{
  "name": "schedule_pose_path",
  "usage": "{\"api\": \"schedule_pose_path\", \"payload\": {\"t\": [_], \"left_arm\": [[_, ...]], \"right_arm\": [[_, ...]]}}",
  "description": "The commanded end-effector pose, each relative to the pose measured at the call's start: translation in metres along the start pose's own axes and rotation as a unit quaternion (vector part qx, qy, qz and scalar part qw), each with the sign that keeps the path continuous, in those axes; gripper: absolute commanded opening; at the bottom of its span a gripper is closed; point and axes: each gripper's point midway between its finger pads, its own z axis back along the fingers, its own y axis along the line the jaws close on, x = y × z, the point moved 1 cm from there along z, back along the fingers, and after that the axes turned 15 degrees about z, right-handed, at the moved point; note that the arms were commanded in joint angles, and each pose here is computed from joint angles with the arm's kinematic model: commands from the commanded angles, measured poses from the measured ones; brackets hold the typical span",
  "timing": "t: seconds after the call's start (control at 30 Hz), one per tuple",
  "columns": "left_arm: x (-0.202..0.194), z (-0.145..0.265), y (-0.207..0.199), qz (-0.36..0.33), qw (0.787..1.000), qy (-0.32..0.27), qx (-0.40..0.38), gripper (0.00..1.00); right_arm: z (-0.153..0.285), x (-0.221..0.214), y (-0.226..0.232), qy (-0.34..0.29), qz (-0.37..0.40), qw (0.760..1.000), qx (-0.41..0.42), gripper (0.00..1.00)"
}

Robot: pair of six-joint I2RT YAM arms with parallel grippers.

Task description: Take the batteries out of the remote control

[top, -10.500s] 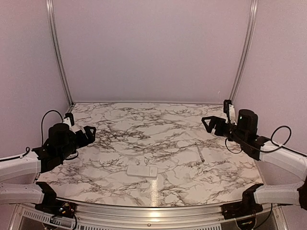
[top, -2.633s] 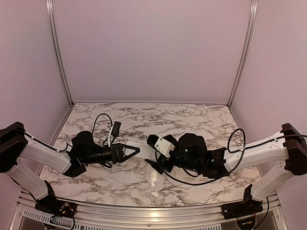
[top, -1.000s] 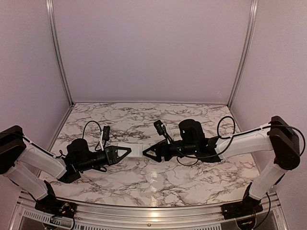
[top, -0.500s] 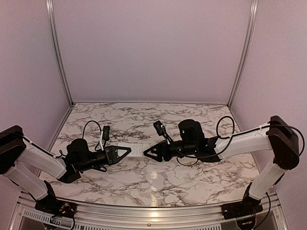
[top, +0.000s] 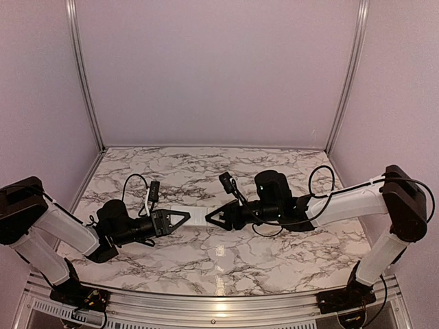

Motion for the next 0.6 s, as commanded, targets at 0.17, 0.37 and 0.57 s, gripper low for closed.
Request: {"api": "schedule_pose_path", "payload": {"t": [0.17, 0.37, 0.57], "left_arm": [[0.0, -0.0053, -0.0151, -0.003, 0.999, 0.009, -0.035, 0.0], [-0.0002, -0.0045, -0.0169, -0.004, 0.999, 0.01, -0.037, 0.0], [0.0003, -0.0034, -0.0175, -0.006, 0.999, 0.009, -0.036, 0.0]], "right_arm": [[-0.0028, 0.0179, 0.0008, -0.019, 0.014, 1.0, 0.002, 0.39], [-0.0036, 0.0168, -0.0007, -0.016, 0.014, 1.0, -0.001, 0.34], [-0.0052, 0.0152, -0.0015, -0.011, 0.014, 1.0, -0.001, 0.3]]}}
